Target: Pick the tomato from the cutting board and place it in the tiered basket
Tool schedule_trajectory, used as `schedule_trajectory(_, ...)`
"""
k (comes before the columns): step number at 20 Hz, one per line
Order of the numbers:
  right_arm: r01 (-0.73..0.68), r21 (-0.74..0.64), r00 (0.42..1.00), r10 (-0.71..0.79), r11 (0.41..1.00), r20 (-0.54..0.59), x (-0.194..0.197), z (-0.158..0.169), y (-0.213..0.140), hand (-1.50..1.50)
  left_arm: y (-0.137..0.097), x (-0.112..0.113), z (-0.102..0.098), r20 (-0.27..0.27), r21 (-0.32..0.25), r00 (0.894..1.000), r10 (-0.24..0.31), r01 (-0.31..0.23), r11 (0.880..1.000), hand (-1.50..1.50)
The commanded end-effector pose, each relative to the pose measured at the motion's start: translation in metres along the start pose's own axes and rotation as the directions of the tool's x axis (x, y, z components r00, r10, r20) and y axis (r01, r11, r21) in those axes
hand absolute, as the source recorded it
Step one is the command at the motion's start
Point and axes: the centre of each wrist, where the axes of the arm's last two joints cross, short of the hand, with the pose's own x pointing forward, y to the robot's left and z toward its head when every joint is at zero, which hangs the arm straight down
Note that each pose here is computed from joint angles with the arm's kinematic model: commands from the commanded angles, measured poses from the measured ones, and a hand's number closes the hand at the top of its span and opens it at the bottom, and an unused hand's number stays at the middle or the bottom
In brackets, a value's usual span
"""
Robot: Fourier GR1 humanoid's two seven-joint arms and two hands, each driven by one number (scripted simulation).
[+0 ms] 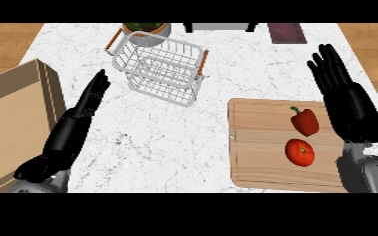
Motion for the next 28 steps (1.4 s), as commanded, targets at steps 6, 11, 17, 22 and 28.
schedule_trajectory(6,-0.349,-0.599,0.9,0.437,0.721,0.002,0.032,0.045,-0.1,1.5,0.022,-0.071,0.074,-0.493,0.313,0.867,0.076,0.095,0.945,0.0)
schedule_trajectory(11,-0.213,-0.948,0.97,0.166,0.238,-0.177,-0.024,0.107,-0.117,-1.5,0.0,-0.08,0.092,-0.533,0.356,0.829,0.171,0.036,0.934,0.0)
schedule_trajectory(17,-0.208,-0.939,0.959,0.245,0.274,-0.141,0.007,0.174,-0.044,-1.5,-0.027,-0.081,0.086,-0.518,0.299,0.844,0.142,0.024,0.954,0.0)
schedule_trajectory(22,-0.46,-0.746,0.878,0.121,0.482,-0.463,-0.01,0.199,-0.023,-1.5,-0.027,-0.079,0.065,-0.504,0.3,0.851,0.151,0.009,0.954,0.0)
schedule_trajectory(28,-0.723,-0.465,0.64,0.244,0.511,-0.728,0.014,0.218,-0.022,-1.5,-0.031,-0.076,0.066,-0.505,0.263,0.854,0.127,0.012,0.965,0.0)
